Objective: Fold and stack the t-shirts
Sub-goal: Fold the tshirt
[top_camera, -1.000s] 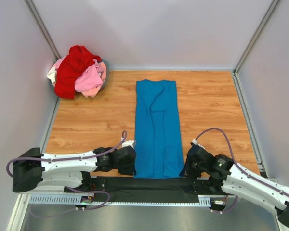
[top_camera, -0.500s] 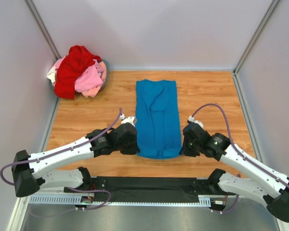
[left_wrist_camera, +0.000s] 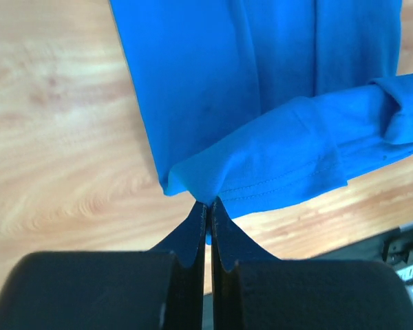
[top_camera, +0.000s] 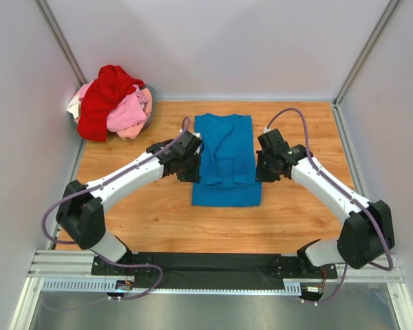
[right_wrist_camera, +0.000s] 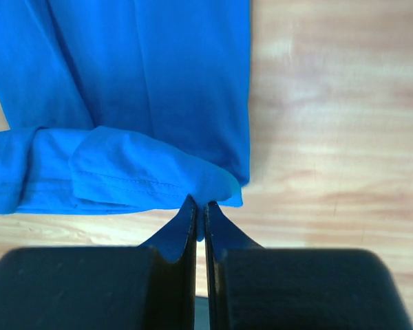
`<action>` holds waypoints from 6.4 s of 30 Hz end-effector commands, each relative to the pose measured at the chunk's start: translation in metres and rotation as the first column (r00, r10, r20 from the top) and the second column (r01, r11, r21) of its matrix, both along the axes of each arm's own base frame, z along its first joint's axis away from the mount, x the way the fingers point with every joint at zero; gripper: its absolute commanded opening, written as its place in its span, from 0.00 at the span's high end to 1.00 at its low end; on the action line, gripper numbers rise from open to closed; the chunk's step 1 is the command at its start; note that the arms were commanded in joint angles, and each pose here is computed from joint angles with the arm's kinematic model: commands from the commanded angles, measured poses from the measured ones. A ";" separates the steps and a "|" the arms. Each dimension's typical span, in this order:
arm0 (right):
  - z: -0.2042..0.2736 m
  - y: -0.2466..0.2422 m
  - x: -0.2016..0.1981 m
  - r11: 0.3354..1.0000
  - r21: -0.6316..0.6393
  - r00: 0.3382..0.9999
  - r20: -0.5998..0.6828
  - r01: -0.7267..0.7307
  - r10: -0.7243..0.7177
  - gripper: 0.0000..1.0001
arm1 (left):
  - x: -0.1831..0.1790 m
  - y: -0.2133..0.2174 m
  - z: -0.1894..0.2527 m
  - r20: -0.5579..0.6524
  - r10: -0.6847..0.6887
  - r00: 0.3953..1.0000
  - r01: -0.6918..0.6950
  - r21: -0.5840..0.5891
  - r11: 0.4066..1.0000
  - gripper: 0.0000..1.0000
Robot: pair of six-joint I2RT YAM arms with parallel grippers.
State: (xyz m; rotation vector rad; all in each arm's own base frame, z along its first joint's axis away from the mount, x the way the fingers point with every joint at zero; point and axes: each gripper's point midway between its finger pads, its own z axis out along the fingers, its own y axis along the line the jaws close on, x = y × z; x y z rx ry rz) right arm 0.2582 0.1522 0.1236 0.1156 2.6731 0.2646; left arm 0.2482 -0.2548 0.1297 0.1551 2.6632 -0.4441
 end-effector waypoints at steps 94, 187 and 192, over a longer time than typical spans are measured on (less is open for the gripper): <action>-0.106 -0.011 0.004 0.984 0.176 0.981 -0.192 0.001 0.033 0.51 | 0.005 0.027 -0.086 -0.034 0.007 0.999 -0.014 -0.194 0.981 0.34; 0.029 -0.006 0.213 0.973 0.164 0.982 0.074 0.162 -0.176 0.69 | 0.188 0.014 -0.006 -0.106 0.021 0.994 -0.029 -0.079 0.996 0.59; 0.036 0.001 0.262 0.976 0.156 0.984 0.068 0.151 -0.163 0.05 | 0.251 0.005 0.009 -0.115 0.055 0.992 -0.081 -0.233 0.969 0.00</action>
